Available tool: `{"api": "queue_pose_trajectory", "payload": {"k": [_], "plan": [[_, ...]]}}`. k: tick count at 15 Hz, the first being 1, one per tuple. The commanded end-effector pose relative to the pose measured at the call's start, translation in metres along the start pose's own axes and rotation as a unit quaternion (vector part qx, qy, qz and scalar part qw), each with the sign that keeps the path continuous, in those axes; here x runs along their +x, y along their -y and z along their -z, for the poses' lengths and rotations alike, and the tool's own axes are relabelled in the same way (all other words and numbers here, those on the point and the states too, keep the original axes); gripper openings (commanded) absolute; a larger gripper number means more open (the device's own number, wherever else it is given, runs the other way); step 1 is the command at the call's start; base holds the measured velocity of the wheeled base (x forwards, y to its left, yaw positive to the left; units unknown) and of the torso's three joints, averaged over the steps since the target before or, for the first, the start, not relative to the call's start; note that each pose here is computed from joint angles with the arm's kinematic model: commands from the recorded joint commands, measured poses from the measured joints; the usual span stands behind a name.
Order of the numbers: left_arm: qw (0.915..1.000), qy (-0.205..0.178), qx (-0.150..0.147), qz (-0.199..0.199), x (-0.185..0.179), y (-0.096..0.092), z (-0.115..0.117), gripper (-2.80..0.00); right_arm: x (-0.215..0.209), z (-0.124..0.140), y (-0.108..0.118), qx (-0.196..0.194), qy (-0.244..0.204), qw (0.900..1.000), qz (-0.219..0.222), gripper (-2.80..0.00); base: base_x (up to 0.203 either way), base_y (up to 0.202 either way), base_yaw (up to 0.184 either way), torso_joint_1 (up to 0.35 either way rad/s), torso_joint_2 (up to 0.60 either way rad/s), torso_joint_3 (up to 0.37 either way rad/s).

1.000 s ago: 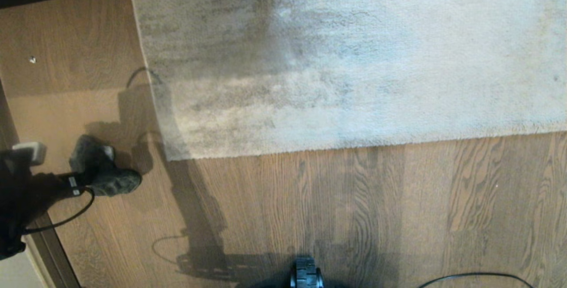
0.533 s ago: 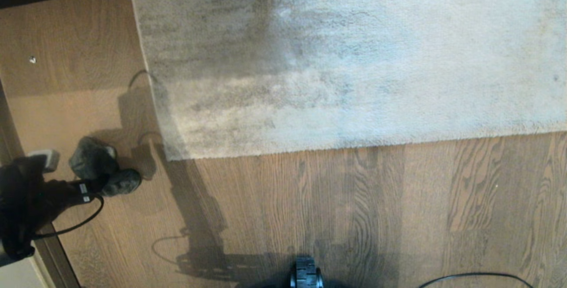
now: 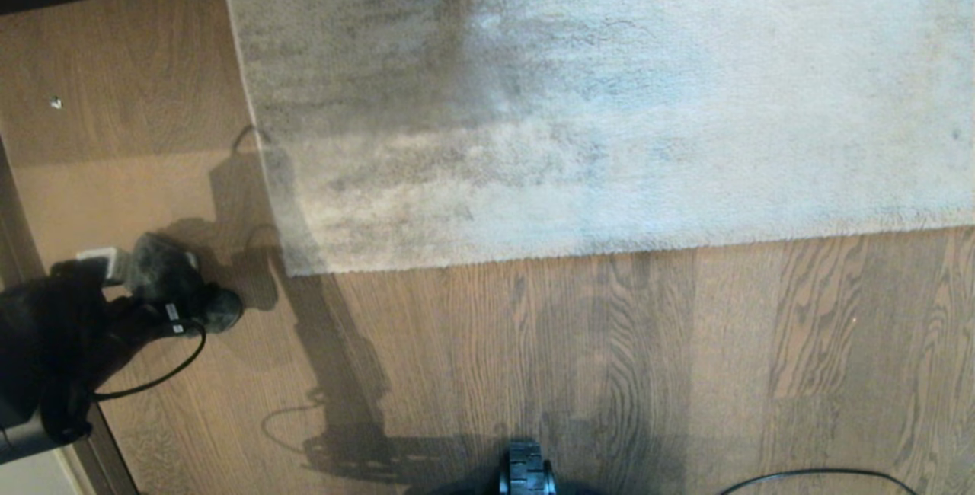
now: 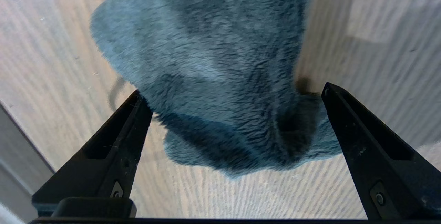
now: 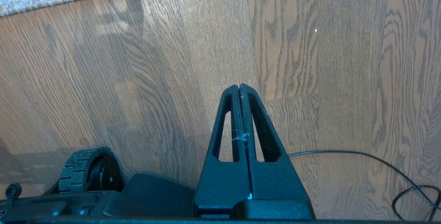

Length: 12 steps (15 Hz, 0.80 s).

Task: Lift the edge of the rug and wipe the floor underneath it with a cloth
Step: Pick up the rag

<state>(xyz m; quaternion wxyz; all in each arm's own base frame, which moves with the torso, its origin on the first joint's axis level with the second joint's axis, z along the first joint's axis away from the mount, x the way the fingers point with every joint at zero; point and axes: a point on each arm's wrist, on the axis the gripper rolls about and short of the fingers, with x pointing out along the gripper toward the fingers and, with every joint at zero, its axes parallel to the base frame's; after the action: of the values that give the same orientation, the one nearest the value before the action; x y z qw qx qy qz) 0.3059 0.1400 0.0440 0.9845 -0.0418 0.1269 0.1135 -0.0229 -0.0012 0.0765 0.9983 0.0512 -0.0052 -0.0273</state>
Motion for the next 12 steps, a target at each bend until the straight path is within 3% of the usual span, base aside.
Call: {"api": "queue_pose_trajectory", "payload": {"k": [1, 2, 3, 12], "plan": [[1.0, 0.009, 0.003, 0.002, 0.001, 0.002, -0.002, 0.0, 0.0, 0.0, 0.0, 0.0, 0.0, 1.0, 0.0, -2.8, 0.0, 0.0, 0.0, 0.0, 0.0, 0.0], [0.9999, 0.012, 0.004, 0.001, 0.0, 0.002, -0.004, 0.0, 0.0, 0.0, 0.0, 0.0, 0.0, 1.0, 0.0, -2.8, 0.0, 0.0, 0.0, 0.0, 0.0, 0.0], [0.9999, 0.016, 0.004, 0.0, -0.001, 0.001, -0.006, -2.8, 0.0, 0.0, 0.0, 0.0, 0.0, 1.0, 0.0, -2.8, 0.0, 0.0, 0.0, 0.0, 0.0, 0.0], [0.9992, 0.024, 0.0, -0.032, -0.019, -0.017, -0.005, -2.8, 0.0, 0.0, 0.0, 0.0, 0.0, 1.0, 0.0, -2.8, 0.0, 0.0, 0.0, 0.0, 0.0, 0.0]]}}
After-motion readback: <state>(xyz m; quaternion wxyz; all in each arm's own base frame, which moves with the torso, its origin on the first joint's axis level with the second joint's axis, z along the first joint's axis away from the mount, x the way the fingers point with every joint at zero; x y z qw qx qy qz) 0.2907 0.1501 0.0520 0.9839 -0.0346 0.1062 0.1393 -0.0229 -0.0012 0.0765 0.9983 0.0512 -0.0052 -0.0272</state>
